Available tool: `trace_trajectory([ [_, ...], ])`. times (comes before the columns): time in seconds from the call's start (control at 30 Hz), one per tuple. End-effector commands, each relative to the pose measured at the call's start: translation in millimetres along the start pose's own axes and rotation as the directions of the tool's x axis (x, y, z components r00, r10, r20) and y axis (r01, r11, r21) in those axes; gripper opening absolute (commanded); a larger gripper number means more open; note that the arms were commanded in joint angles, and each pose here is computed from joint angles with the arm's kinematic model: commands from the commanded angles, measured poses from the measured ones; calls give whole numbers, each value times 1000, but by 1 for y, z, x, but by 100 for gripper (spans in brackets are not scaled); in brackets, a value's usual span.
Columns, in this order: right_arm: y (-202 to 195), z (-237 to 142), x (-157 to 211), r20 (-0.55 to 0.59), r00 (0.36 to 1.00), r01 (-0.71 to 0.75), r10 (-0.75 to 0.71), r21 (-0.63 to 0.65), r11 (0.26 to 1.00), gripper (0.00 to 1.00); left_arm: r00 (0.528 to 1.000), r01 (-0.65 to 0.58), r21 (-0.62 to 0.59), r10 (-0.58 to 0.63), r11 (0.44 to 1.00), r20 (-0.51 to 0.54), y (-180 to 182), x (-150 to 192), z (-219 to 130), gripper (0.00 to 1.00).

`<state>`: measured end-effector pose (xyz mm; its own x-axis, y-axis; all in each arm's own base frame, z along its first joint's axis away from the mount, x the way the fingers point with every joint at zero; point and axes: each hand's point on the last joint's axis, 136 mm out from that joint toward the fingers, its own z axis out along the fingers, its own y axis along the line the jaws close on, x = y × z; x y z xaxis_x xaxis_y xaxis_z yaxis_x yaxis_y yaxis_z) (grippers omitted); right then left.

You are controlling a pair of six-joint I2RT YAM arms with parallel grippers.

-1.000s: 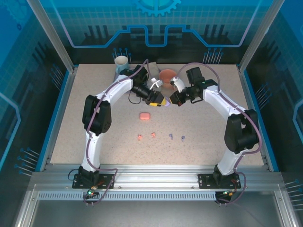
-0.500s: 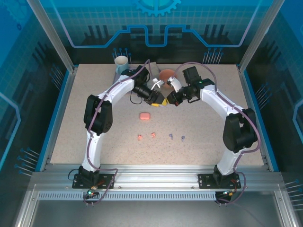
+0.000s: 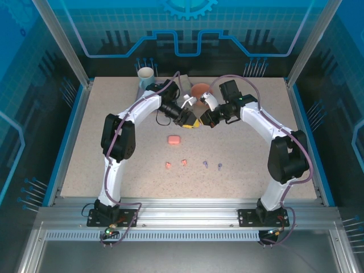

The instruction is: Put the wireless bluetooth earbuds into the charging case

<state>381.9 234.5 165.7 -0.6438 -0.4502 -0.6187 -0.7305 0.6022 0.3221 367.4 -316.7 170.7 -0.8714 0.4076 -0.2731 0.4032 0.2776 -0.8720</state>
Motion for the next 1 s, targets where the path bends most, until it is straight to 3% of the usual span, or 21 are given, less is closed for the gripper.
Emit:
trace_trajectory([
  [0.0,4,-1,-7,-2,1000,12,-12,-4,1000,0,1000,-20,58,20,998,8,-9,-3,-1,25],
  [0.13,-4,-8,-12,20,1000,-20,19,33,999,3,1000,-24,58,23,998,6,-10,-2,-2,15],
  [0.23,-17,-27,-19,69,992,-106,102,64,992,30,999,-36,36,36,999,15,-11,-1,-4,5],
  [0.27,-21,-36,-22,90,986,-146,140,71,987,34,999,-47,14,47,999,22,-10,0,-5,1],
  [0.4,-40,-69,-22,169,942,-312,291,117,943,45,992,-85,-98,94,992,89,0,1,-9,0],
  [0.53,-47,-88,-4,209,863,-494,460,160,854,50,941,-178,-282,247,943,232,12,-7,-19,0],
  [0.63,-44,-90,17,208,800,-597,563,177,783,51,838,-234,-486,428,842,338,19,-14,-34,0],
  [0.77,-34,-80,51,181,722,-692,668,200,693,51,611,-216,-726,671,653,421,10,-16,-57,0],
  [0.97,-10,-57,94,111,685,-715,720,292,635,51,393,-121,-823,788,555,474,-13,-9,-56,0],
])
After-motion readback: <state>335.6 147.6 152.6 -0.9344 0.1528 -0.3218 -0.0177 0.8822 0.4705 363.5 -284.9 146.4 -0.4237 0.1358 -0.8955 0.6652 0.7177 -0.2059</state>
